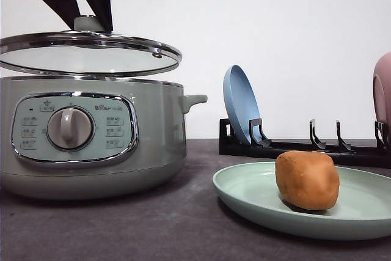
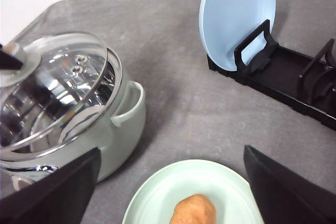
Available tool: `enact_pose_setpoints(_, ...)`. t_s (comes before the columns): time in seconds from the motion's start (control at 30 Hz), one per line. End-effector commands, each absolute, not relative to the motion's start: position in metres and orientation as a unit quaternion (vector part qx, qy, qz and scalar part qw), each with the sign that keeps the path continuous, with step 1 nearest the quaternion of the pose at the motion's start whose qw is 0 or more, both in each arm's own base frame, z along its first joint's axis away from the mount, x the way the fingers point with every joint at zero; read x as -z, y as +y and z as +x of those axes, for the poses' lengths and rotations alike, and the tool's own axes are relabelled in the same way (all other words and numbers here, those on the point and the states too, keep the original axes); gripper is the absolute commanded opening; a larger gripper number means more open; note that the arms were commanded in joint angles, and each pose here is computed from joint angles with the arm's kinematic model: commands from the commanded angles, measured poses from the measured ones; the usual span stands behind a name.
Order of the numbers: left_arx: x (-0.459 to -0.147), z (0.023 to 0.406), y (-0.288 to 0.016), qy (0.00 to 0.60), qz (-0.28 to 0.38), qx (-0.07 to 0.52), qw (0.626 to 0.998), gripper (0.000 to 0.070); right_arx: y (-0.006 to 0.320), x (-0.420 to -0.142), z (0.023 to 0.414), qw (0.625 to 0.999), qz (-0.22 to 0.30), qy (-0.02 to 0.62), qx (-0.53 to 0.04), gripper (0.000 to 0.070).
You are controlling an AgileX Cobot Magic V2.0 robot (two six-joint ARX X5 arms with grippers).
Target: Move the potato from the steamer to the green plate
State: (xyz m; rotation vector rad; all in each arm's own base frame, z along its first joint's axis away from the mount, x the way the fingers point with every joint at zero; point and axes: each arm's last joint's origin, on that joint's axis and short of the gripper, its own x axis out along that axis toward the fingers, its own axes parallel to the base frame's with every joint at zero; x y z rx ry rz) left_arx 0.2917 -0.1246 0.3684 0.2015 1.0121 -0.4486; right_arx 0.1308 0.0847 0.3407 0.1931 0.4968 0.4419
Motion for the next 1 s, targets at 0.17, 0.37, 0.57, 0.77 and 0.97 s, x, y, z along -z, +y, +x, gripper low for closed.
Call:
enact_pose_setpoints(0.17, -0.379, 0.297, -0.128, 0.444, 0.109, 0.215, 0.863, 0.0001, 0.086, -0.344, 0.131, 0.942, 0.090, 0.237, -0.220, 0.0549)
enact_pose_setpoints(0.37, -0.369, 0.306, -0.131, 0.459, 0.111, 0.213, 0.855, 0.0001, 0.086, -0.344, 0.131, 0.942, 0.090, 0.237, -0.220, 0.0549)
enact_pose_setpoints(0.57, -0.368, 0.308, -0.132, 0.456, 0.112, 0.212, 0.857, 0.0001, 0.086, -0.344, 0.131, 0.942, 0.089, 0.239, -0.220, 0.0549)
enact_pose_setpoints(0.77, -0.366, 0.309, -0.132, 0.459, 0.114, 0.212, 0.855, 0.0001, 0.086, -0.344, 0.131, 0.942, 0.089, 0.239, -0.219, 0.0549)
enact_pose_setpoints(0.97, -0.358, 0.314, -0.135, 0.474, 0.116, 0.212, 0.847, 0.0001, 0.086, -0.344, 0.131, 0.942, 0.089, 0.239, -0.219, 0.0549)
